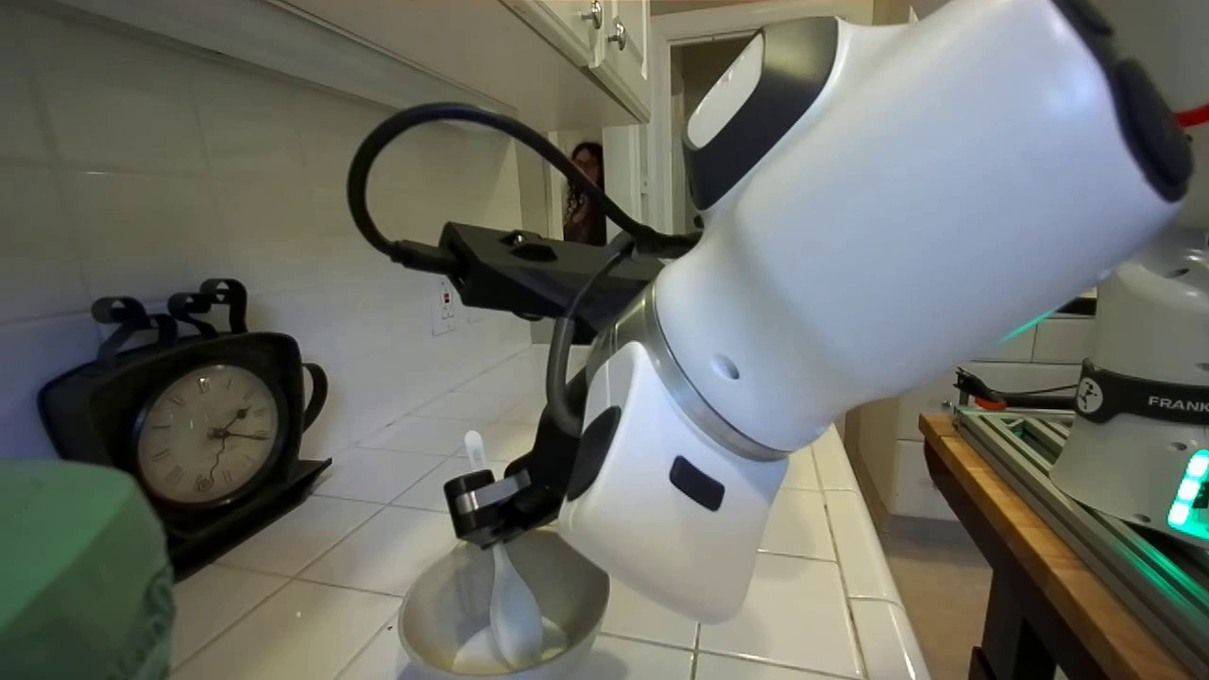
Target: Use the white spoon to stir the grey bowl then return the spoon to the white plate.
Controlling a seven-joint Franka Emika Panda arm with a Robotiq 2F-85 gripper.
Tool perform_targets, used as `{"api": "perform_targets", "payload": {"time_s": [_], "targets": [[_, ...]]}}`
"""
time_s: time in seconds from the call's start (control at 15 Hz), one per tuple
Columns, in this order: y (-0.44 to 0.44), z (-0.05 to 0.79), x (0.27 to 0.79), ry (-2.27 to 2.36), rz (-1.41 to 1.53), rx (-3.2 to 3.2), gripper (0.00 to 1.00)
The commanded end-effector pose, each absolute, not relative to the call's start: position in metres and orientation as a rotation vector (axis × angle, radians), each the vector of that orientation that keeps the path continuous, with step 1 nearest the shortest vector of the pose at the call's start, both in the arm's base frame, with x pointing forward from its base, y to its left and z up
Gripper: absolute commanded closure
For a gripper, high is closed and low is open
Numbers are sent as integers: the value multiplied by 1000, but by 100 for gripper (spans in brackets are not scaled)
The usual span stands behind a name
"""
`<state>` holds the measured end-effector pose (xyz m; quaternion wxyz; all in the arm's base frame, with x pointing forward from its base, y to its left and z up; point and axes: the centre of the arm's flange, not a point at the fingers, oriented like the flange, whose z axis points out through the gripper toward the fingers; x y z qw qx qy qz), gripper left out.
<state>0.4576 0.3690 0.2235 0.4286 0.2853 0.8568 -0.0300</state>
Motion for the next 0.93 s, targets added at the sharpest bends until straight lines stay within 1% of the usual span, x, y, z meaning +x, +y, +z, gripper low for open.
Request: {"api": "perform_targets", "payload": {"time_s": [0.0,0.6,0.87], "targets": [[378,224,455,2125,-36,696,97],[365,221,482,2082,-56,721,97],[352,223,475,2090,-86,746,97]]}}
